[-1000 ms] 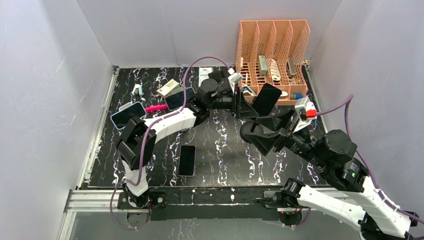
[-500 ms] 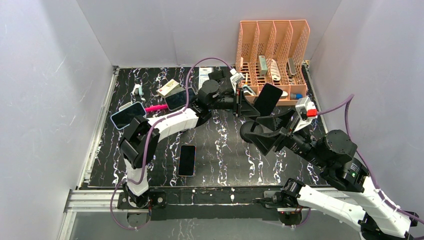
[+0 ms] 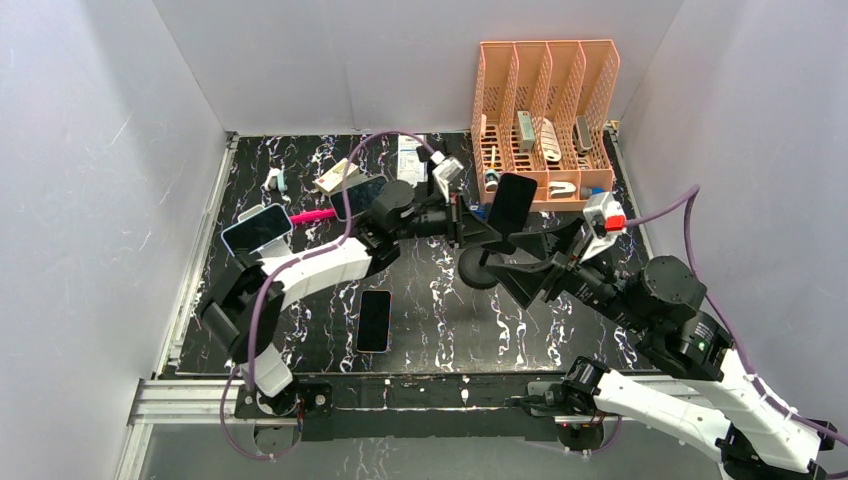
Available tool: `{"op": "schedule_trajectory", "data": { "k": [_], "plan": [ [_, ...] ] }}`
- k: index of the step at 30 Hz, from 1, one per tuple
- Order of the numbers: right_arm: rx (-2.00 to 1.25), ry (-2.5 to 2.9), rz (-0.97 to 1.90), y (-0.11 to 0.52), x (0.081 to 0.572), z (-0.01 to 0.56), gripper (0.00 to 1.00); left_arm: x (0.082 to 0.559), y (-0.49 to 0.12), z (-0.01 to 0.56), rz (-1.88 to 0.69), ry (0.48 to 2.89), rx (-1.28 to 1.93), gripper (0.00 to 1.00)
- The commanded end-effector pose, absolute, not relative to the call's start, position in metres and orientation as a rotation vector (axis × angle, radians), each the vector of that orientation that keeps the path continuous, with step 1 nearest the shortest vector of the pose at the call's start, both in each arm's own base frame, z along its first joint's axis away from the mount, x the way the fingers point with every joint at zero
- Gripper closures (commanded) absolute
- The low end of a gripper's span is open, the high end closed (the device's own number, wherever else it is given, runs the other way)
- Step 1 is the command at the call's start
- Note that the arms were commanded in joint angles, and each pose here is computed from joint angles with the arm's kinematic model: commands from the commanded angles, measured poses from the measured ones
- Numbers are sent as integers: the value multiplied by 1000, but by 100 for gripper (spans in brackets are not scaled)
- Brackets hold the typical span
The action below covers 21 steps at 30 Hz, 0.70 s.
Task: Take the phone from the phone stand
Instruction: Move the phone stand with the phone to the center of the board.
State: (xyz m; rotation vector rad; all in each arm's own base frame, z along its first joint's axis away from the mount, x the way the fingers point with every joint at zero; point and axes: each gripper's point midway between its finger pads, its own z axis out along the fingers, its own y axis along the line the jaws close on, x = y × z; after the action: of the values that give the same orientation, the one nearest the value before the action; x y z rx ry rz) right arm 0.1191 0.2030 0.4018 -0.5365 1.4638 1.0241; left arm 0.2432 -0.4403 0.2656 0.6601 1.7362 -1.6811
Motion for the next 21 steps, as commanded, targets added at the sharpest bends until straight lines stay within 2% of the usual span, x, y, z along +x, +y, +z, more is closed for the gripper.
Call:
{"op": "schedule_trajectory", "data": {
  "k": [1,14,21],
  "plan": [
    [-512,1399,1019,203,124,428,18,238,-407,312,-1580,1590,566,100],
    [-469,1460,936,234,161,419,18,205,-329,296,-1456,1639,322,100],
    [-309,1543,817,230,193,398,14,193,-304,275,-1400,1689,267,100]
  ]
}}
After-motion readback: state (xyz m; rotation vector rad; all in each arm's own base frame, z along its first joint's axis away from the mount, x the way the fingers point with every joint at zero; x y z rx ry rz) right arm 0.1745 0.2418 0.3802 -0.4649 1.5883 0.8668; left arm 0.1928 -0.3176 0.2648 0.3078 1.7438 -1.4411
